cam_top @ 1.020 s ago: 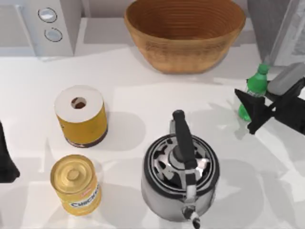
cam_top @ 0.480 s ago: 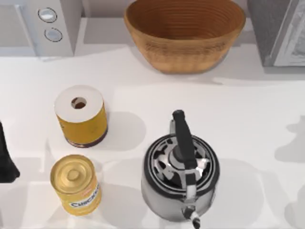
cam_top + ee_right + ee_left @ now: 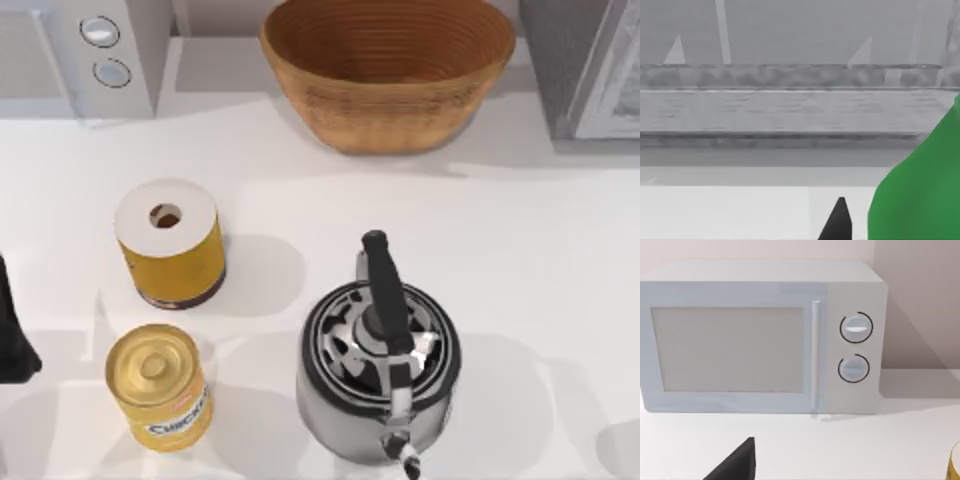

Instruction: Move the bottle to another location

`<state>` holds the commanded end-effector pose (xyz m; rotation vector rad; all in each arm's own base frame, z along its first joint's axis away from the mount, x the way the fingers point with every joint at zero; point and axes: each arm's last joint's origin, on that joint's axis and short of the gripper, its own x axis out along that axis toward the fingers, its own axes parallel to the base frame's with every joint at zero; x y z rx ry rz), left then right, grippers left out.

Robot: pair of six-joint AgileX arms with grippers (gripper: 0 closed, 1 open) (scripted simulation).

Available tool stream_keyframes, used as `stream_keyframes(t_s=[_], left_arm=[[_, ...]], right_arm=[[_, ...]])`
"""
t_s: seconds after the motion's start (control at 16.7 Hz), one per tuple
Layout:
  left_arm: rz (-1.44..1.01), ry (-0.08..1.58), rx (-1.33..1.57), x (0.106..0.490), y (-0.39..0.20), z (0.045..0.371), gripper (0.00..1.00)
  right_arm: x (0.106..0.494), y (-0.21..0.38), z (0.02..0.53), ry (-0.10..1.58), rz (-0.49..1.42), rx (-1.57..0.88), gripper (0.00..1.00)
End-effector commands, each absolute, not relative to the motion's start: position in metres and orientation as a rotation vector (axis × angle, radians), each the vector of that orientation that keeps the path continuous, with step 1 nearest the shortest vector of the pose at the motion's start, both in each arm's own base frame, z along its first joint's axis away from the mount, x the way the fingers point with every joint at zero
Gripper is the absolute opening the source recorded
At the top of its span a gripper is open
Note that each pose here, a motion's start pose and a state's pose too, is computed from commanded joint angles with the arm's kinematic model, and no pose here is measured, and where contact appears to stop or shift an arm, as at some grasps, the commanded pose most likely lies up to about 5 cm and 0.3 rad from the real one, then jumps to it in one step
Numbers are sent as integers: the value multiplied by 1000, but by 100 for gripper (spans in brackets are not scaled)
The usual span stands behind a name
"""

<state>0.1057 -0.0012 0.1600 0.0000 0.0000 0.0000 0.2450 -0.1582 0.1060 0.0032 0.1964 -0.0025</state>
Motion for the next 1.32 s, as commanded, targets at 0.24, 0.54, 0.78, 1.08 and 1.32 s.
stream_keyframes(t_s=[0.24,0.54,0.78,1.08,1.32], left_arm=[[0,0,0,106,-1,160,100],[0,0,0,106,-1,160,100],[0,0,0,106,-1,160,100],[0,0,0,106,-1,160,100],[0,0,0,106,-1,160,100]], right_arm=[[251,-157,99,207,7,8,0],[278,-159,75,214,-1,12,0],[294,-158,64,198,-3,4,0],[295,-158,64,196,-2,3,8],[295,-158,64,196,-2,3,38]])
